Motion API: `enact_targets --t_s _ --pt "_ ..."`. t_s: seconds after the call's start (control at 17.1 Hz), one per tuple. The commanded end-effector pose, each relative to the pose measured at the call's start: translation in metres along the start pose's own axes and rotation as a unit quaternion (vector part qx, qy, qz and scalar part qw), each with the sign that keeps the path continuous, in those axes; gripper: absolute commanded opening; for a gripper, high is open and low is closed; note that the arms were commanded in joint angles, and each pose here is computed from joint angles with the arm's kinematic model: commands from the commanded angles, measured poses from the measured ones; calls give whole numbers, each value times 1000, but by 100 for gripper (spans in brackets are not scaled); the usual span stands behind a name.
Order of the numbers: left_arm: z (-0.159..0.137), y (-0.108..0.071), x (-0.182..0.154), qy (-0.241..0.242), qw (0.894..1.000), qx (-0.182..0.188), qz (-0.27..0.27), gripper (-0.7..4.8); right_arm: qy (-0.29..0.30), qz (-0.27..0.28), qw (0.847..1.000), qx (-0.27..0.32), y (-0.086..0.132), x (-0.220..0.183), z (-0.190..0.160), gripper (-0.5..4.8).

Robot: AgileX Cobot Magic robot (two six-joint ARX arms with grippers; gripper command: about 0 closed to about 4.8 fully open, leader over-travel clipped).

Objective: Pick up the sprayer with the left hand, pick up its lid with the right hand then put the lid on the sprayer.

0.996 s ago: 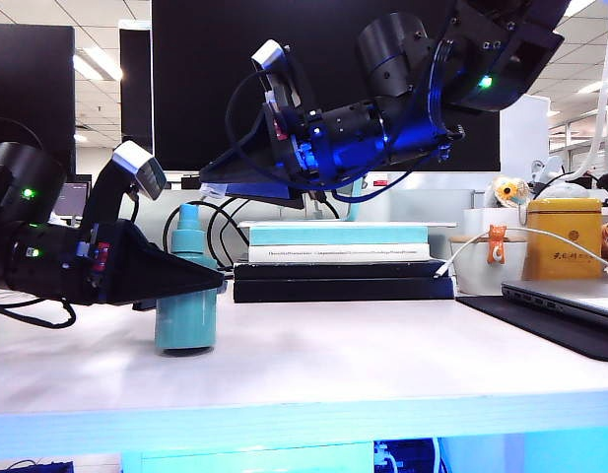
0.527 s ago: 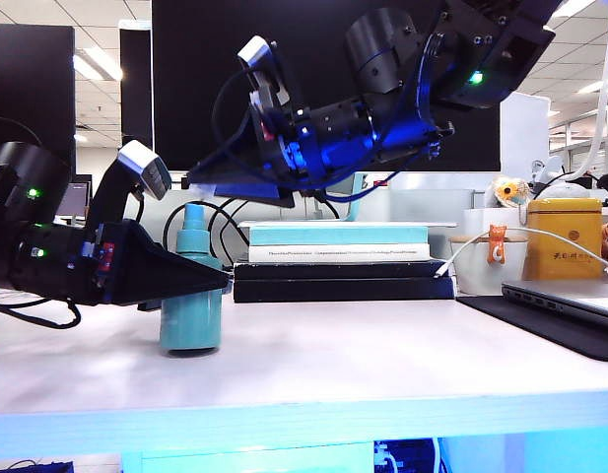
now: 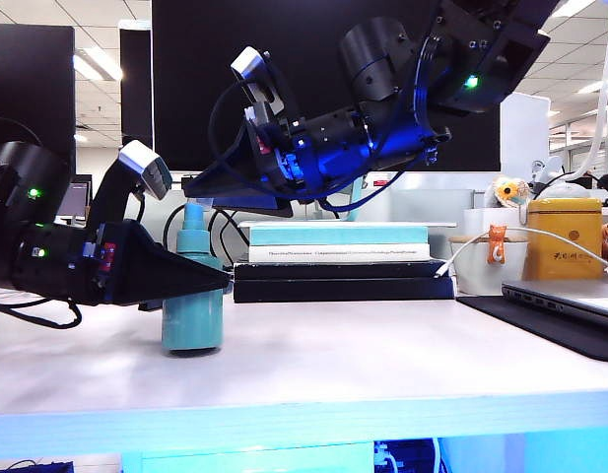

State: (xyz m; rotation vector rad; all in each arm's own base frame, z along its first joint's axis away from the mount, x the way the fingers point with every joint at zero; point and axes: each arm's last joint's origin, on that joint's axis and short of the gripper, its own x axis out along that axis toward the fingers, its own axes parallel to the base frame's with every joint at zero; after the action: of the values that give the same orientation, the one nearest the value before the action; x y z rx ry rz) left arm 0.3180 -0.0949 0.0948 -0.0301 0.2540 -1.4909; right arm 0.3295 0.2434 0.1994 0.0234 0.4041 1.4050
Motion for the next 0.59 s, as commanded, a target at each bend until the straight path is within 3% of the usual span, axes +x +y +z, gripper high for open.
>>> enact_targets --t_s 0.06,0.59 --pt "0 0 0 3 1000 -3 3 236 1 -3 1000 -9 0 1 0 107" --pt "0 0 1 3 1000 -4 1 236 18 -8 1000 -6 -2 8 -10 107"
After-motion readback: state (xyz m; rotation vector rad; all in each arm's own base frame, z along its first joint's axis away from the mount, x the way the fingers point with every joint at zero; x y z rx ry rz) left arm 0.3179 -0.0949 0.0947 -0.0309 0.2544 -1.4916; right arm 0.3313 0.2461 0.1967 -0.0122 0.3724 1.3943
